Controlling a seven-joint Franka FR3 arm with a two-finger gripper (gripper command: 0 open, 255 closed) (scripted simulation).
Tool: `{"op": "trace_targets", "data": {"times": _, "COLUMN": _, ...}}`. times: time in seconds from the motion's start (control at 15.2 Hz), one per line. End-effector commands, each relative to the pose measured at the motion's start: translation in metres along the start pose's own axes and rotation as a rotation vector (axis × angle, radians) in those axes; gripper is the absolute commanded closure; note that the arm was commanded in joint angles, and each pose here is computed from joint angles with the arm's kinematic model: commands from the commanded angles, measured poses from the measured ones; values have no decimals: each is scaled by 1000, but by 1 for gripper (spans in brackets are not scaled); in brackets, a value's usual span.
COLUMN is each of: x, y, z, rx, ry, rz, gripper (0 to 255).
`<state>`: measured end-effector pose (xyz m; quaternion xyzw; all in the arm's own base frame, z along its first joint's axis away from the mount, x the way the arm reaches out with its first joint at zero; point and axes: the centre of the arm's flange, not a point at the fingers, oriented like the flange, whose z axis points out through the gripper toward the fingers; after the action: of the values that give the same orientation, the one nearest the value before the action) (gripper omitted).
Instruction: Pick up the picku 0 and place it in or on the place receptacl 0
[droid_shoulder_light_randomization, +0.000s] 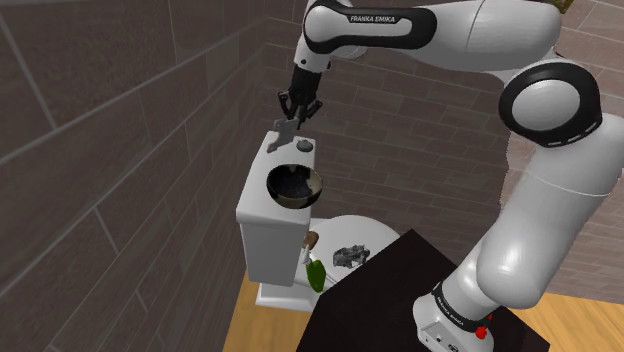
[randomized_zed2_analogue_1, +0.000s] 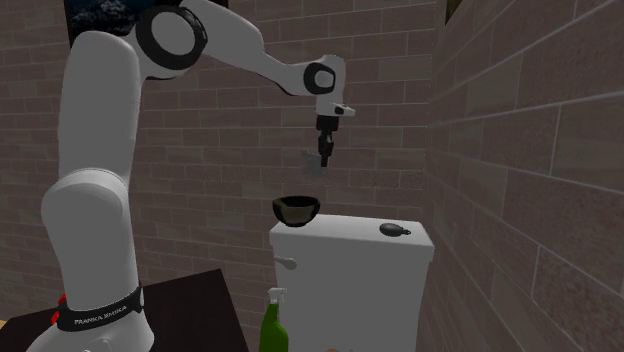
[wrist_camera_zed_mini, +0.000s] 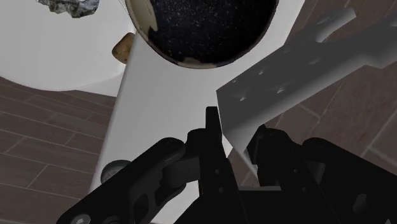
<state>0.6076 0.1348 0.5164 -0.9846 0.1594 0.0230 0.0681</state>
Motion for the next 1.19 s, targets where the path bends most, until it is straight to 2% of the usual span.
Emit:
{"op": "trace_targets", "data": {"times": 0.0, "x": -22, "y": 14, "z": 1, "rx": 0, "ry": 0, "rz": 0, "gripper": 255}}
{"op": "trace_targets", "data": {"times": 0.33, "x": -79, "y": 51, "z": -7, "rx": 0, "ry": 0, "rz": 0, "gripper": 255}}
{"op": "trace_targets", "data": {"times": 1.12, "x": -74, "y": 59, "z": 56, "rx": 0, "ry": 0, "rz": 0, "gripper": 255}}
